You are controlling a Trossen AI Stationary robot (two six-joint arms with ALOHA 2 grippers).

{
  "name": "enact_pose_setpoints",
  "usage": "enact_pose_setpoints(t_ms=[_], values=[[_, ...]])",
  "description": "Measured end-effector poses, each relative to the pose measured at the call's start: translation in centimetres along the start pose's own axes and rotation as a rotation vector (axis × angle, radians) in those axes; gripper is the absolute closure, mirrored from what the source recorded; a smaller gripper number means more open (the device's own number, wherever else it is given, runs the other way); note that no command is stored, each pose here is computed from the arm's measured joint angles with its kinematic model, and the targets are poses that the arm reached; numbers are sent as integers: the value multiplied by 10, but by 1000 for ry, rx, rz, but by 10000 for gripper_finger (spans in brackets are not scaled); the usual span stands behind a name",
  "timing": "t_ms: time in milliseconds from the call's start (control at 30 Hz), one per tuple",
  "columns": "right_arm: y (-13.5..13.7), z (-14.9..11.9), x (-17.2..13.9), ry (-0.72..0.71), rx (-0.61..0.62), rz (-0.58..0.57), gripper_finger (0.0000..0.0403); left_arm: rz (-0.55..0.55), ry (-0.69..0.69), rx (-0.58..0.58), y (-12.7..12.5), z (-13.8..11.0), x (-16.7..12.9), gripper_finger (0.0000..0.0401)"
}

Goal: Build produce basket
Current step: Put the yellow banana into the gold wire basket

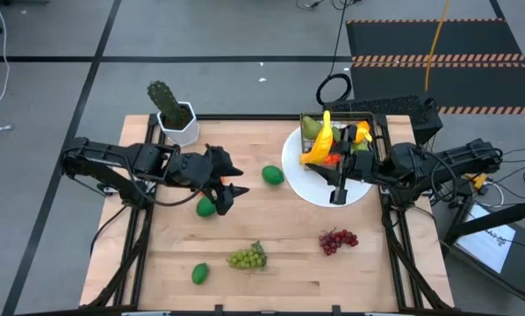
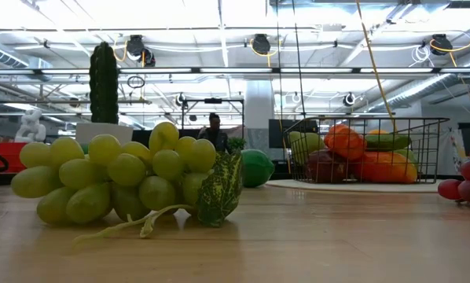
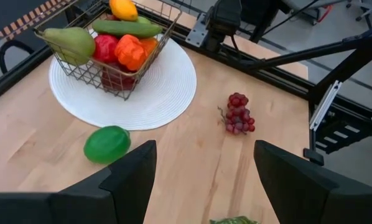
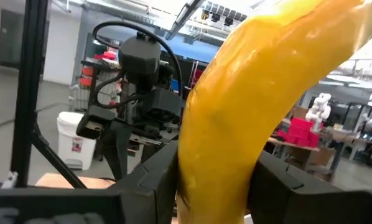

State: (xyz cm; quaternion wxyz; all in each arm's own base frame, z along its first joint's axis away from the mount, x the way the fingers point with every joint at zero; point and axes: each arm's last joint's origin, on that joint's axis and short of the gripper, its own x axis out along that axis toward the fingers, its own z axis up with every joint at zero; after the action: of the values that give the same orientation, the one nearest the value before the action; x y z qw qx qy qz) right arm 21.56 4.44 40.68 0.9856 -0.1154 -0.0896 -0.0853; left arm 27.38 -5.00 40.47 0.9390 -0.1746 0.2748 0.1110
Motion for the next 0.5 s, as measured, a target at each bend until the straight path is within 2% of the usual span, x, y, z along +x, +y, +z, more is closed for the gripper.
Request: enact_pose_setpoints(t_ms=[300, 500], values=[[-1, 2, 0, -22, 198, -5, 259, 1, -1, 19, 0, 0, 0, 130], [-1, 2, 0, -24, 271, -4, 259, 7, -3, 24, 0, 0, 0, 130]])
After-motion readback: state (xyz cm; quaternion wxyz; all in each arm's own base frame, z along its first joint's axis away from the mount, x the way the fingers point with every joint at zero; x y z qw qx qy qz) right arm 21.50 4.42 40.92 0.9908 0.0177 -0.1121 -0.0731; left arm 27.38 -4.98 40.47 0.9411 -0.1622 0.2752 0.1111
